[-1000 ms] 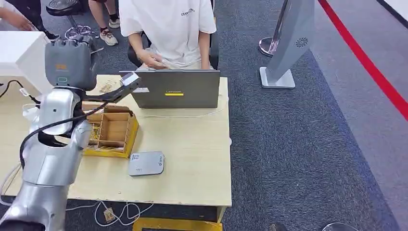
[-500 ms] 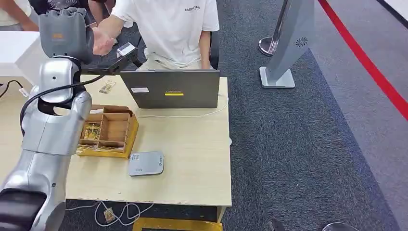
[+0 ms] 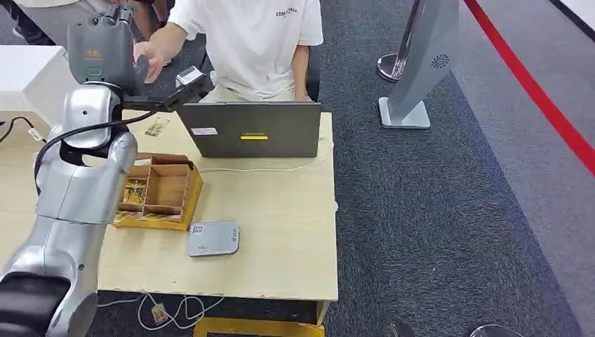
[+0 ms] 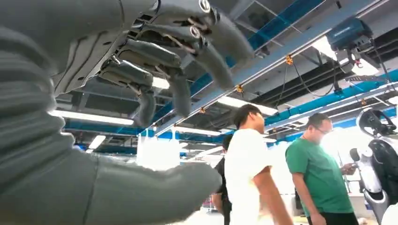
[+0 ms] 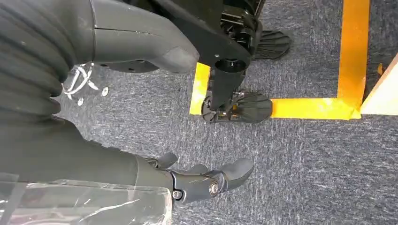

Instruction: Pass the card to the sensor for recognition and then transmit it.

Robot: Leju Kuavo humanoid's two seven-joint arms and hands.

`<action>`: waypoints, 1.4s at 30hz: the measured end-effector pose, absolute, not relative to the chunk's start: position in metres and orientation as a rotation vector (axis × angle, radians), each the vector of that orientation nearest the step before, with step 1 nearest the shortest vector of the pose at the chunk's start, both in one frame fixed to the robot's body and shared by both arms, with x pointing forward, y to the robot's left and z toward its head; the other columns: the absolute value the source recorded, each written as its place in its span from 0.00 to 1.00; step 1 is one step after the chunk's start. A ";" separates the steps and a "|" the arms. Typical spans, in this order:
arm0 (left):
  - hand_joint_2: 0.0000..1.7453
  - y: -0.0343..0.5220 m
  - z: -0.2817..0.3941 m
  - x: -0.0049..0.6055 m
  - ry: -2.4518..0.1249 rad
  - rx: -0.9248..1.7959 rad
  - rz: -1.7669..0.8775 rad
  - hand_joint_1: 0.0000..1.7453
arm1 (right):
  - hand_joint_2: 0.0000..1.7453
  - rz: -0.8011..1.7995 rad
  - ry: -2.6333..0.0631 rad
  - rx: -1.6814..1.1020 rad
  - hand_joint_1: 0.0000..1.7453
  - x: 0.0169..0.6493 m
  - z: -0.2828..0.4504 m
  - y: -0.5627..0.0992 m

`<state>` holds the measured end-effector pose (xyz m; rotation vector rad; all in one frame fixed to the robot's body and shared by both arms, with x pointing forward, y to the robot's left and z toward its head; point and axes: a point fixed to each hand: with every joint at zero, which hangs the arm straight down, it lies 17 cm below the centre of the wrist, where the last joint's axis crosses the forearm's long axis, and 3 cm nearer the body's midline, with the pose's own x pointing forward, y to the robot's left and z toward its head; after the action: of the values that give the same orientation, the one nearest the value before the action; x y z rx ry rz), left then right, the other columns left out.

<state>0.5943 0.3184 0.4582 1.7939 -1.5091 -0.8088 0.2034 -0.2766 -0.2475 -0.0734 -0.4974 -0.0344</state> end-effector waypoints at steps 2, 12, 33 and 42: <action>1.00 0.317 0.457 0.595 -1.510 1.789 -0.815 0.00 | 1.00 -0.036 -0.497 -0.073 0.00 0.203 -0.247 -0.276; 1.00 0.301 0.443 0.596 -1.547 1.752 -0.886 0.00 | 1.00 -0.050 -0.494 -0.073 0.00 0.200 -0.248 -0.277; 1.00 0.251 0.312 0.439 -1.925 1.718 -1.169 0.00 | 1.00 -0.132 -0.470 -0.089 0.00 0.159 -0.259 -0.284; 1.00 0.299 0.237 0.440 -1.693 1.710 -1.308 0.00 | 1.00 -0.127 -0.471 -0.085 0.00 0.159 -0.259 -0.284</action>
<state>0.4396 0.2991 0.2372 1.7100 -1.6929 -1.3077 0.1591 -0.2837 -0.2585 -0.0852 -0.4713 -0.1266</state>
